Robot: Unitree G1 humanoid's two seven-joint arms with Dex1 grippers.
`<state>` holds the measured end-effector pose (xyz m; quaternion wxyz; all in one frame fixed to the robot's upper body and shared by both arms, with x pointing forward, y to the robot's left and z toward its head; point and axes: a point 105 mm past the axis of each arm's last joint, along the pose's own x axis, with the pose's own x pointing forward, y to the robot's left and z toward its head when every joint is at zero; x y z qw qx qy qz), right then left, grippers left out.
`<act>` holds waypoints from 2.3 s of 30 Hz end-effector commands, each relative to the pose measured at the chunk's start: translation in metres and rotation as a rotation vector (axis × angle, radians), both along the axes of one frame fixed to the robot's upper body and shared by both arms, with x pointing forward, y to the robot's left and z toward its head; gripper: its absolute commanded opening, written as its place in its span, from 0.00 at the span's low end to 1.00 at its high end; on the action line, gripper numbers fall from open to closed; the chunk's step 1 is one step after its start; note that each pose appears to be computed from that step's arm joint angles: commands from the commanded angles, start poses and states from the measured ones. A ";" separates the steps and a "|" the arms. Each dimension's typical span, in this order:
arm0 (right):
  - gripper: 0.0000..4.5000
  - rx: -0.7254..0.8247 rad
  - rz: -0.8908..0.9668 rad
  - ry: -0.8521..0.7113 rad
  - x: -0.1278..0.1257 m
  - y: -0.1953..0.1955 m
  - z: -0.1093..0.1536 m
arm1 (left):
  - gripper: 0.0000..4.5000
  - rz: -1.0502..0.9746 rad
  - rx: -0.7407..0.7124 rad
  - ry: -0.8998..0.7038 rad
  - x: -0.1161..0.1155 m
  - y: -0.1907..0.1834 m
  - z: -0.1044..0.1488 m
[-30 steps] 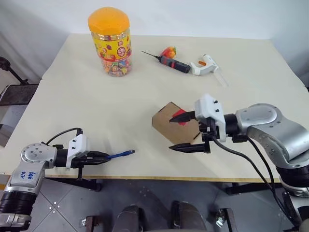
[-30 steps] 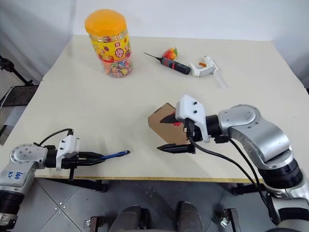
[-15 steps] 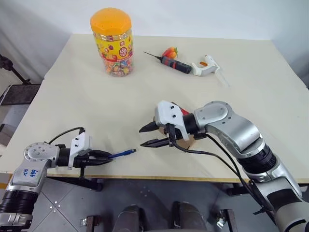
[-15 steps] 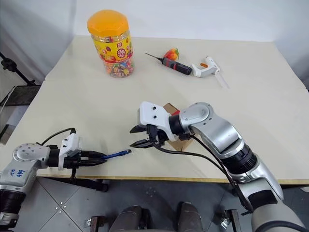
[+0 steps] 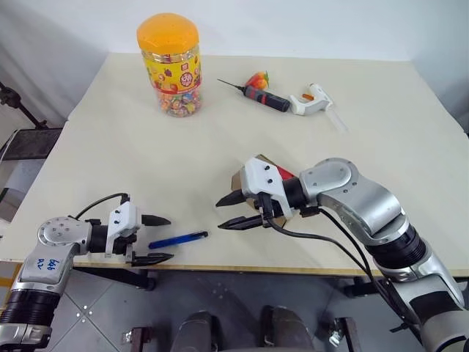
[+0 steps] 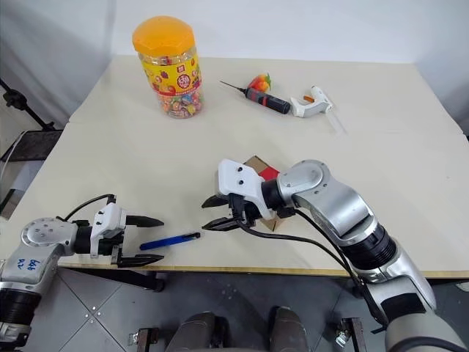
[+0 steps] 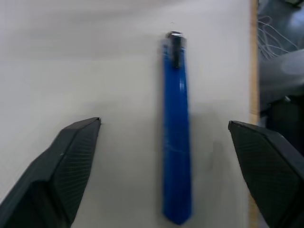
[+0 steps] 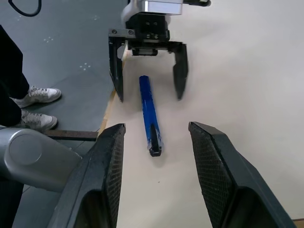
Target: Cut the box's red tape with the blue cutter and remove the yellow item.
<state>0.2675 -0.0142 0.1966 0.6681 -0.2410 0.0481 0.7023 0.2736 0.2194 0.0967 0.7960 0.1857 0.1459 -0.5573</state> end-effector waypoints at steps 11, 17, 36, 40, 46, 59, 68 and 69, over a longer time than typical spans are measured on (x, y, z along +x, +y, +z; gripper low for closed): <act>0.49 0.041 -0.025 -0.043 0.000 -0.005 0.013 | 0.96 0.049 0.047 -0.009 0.001 0.009 -0.016; 0.49 0.042 -0.038 -0.046 0.002 -0.007 0.014 | 0.61 -0.019 0.081 -0.010 -0.013 0.007 -0.021; 0.49 0.054 -0.048 -0.046 0.006 -0.008 0.017 | 0.26 0.382 0.114 0.865 -0.030 0.027 -0.042; 0.49 0.054 -0.049 -0.044 0.006 -0.008 0.017 | 0.47 0.388 0.037 0.889 -0.026 0.023 -0.034; 0.49 0.058 -0.050 -0.042 0.005 -0.010 0.017 | 0.77 0.352 -0.043 0.664 -0.009 0.025 -0.019; 0.49 0.050 -0.042 -0.033 0.003 -0.015 0.015 | 0.99 0.279 -0.176 -0.140 -0.006 0.024 0.025; 0.49 0.045 -0.041 -0.030 0.004 -0.018 0.013 | 0.99 0.335 -0.284 -0.277 -0.033 0.005 0.046; 0.49 0.045 -0.041 -0.030 0.004 -0.019 0.013 | 0.99 0.338 -0.280 -0.277 -0.036 0.005 0.045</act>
